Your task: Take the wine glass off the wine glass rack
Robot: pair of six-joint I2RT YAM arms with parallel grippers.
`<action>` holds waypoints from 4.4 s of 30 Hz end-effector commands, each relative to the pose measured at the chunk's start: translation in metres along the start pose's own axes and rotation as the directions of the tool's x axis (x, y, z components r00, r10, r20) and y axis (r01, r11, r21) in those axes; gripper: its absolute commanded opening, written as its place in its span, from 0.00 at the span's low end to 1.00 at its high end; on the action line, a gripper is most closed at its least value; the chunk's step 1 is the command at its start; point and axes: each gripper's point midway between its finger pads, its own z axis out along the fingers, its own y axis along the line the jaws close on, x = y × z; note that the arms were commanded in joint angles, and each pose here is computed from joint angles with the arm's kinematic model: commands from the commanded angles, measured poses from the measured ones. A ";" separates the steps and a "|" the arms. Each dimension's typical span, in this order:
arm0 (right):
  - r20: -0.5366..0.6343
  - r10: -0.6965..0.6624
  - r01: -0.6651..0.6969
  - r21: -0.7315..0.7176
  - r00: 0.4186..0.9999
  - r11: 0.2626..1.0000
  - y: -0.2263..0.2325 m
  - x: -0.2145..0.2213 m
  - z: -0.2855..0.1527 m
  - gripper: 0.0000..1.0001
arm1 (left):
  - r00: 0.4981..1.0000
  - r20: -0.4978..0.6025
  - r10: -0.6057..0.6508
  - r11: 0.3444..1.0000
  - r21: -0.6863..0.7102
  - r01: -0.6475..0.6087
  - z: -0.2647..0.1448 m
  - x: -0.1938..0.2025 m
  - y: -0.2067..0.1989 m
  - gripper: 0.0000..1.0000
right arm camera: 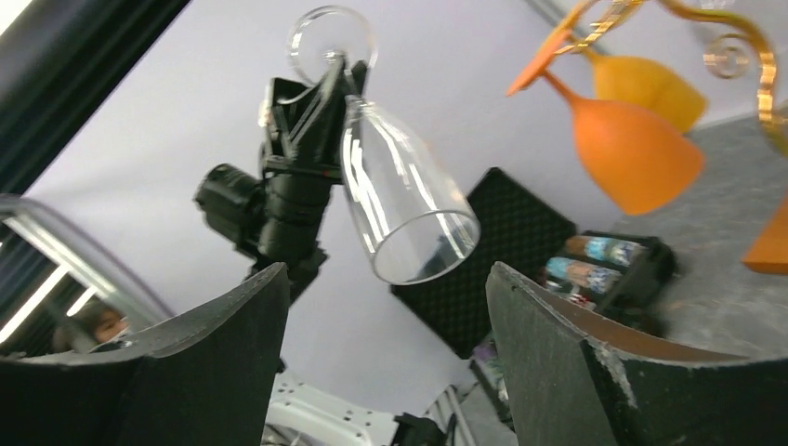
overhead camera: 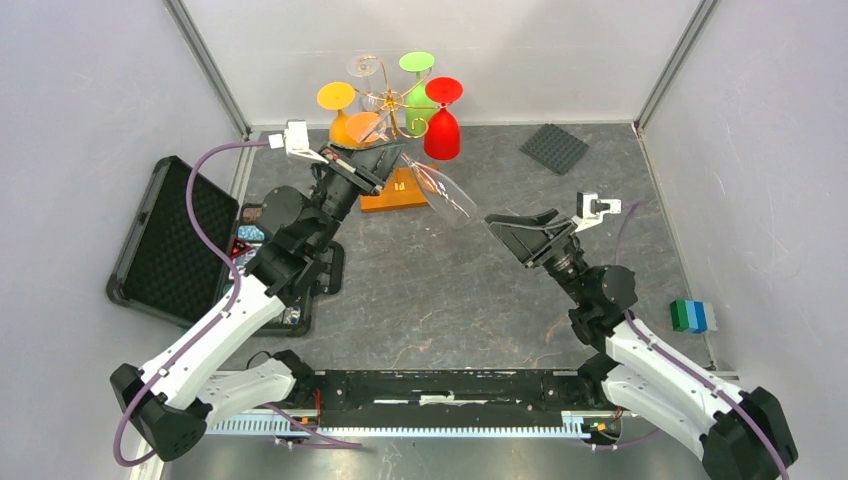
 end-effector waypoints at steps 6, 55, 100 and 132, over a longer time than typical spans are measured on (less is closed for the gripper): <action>-0.035 0.077 -0.084 -0.332 0.996 0.940 0.085 -0.010 0.012 0.73 | 0.992 0.048 -0.116 0.980 0.167 0.106 0.002 -0.016 -0.039 0.02; 0.064 0.038 -0.026 -0.182 0.997 0.983 0.067 -0.021 0.043 0.00 | 0.986 -0.047 0.159 0.928 0.347 -0.133 -0.055 0.006 -0.059 0.97; -0.845 -0.345 0.912 0.395 0.409 0.113 -0.103 -0.153 -0.013 0.00 | 0.782 -0.420 0.462 0.869 0.035 -0.494 -0.078 0.046 0.044 1.00; -0.866 0.167 0.876 0.482 0.472 0.027 -0.210 -0.173 -0.146 0.00 | 0.702 -0.545 0.458 0.829 -0.021 -0.558 -0.086 0.072 0.088 1.00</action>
